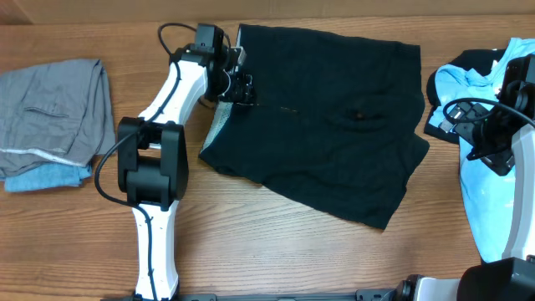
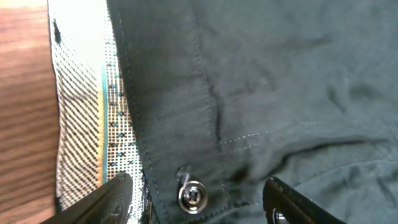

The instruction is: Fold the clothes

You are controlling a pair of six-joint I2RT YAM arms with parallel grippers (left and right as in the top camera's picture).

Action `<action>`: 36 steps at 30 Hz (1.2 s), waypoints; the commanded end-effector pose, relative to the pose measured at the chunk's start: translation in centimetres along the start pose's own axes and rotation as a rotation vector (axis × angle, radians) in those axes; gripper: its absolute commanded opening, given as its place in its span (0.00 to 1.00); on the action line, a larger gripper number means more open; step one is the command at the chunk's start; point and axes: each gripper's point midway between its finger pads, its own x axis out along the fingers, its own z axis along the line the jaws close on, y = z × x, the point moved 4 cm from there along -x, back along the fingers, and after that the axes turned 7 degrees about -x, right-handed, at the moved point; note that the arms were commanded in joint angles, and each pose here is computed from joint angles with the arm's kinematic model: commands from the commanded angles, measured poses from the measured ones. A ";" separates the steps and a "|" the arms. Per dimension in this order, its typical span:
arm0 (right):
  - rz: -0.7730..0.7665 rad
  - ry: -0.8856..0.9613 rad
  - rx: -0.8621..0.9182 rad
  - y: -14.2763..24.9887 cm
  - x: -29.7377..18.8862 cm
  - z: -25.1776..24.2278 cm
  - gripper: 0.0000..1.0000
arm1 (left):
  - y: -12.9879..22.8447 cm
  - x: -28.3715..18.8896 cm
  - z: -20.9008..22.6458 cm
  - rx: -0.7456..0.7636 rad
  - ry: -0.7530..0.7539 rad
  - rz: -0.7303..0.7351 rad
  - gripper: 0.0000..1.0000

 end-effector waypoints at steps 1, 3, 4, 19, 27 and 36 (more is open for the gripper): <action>-0.018 0.006 0.003 -0.5 -0.2 -0.2 1.00 | 0.8 0.9 0.6 -0.059 -0.013 0.015 0.64; -0.018 0.006 0.003 -0.5 -0.2 -0.2 1.00 | 0.8 1.0 0.6 -0.060 -0.009 0.013 0.59; -0.018 0.006 0.003 -0.5 -0.2 -0.2 1.00 | 0.8 1.0 0.4 -0.059 0.005 0.012 0.56; -0.017 0.006 0.003 -0.5 -0.2 -0.2 1.00 | -0.8 -1.7 -1.4 -0.039 0.048 -0.001 0.06; -0.018 0.006 0.003 -0.5 -0.2 -0.2 1.00 | -2.2 -4.2 -1.3 0.035 -0.048 -0.028 0.05; -0.018 0.006 0.003 -0.5 -0.2 -0.2 1.00 | -2.2 -4.7 1.0 0.013 -0.155 -0.031 0.05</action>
